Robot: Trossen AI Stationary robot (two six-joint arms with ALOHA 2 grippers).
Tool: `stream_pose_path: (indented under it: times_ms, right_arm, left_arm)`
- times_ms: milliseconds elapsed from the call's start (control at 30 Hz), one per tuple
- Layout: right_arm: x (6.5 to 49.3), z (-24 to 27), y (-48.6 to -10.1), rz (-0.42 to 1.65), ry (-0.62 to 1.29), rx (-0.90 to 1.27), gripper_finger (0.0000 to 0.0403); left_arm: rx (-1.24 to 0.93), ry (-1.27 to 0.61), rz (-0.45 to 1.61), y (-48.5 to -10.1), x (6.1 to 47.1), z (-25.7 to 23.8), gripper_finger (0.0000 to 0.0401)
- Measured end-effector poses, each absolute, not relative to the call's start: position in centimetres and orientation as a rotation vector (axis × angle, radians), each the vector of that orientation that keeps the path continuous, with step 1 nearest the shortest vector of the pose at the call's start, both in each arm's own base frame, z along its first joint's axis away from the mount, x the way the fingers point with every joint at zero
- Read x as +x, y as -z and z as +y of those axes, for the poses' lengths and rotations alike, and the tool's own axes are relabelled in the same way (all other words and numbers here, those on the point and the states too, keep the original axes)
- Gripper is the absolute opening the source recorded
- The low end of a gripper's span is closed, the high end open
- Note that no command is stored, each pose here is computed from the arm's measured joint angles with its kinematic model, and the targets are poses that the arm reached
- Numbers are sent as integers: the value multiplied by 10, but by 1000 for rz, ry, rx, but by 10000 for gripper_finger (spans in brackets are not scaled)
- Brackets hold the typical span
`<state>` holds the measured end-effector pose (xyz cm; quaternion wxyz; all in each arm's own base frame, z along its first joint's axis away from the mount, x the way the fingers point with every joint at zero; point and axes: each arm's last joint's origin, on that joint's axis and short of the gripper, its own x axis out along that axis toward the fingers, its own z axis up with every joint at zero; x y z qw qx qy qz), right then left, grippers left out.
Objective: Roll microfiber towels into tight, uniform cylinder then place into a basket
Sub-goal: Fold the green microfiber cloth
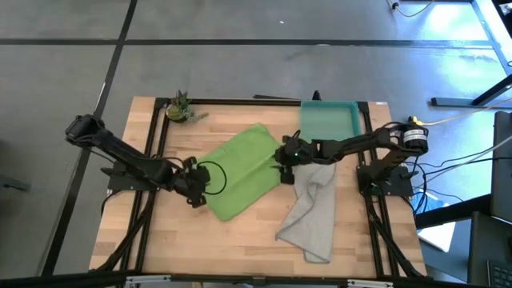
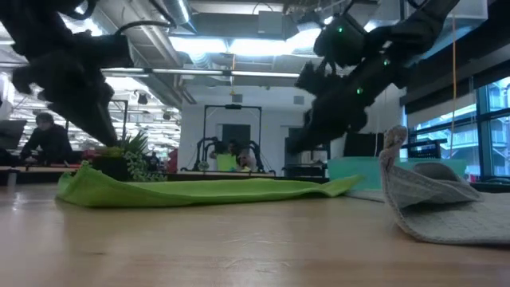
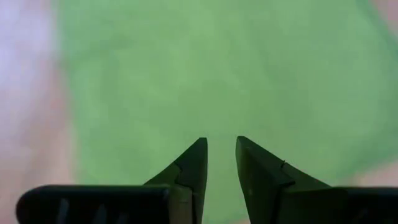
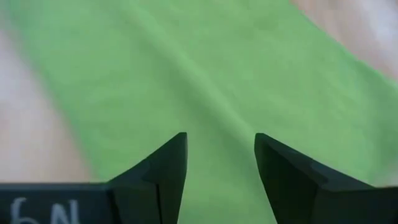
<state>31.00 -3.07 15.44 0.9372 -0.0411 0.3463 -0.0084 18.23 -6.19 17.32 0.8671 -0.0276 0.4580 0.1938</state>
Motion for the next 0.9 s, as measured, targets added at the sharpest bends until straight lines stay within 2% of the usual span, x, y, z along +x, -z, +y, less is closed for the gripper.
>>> stream_pose_path:
  times_ms: [100,333,467,667,900]
  right_arm:
    - [314,-17,-149,699,-112,-59,188]
    - [317,-6,-116,813,-133,-36,188]
    - [318,-10,-105,847,-108,-6,188]
    - [318,-27,-103,854,26,-21,188]
    - [315,-52,-103,849,96,-2,188]
  left_arm:
    - [-19,-488,985,-165,177,-54,81]
    - [-84,-611,1040,-132,160,-39,81]
    - [-123,-574,1074,-123,155,-39,81]
    - [-169,-510,1096,-118,152,-43,81]
    - [-296,-371,1038,-121,160,-59,81]
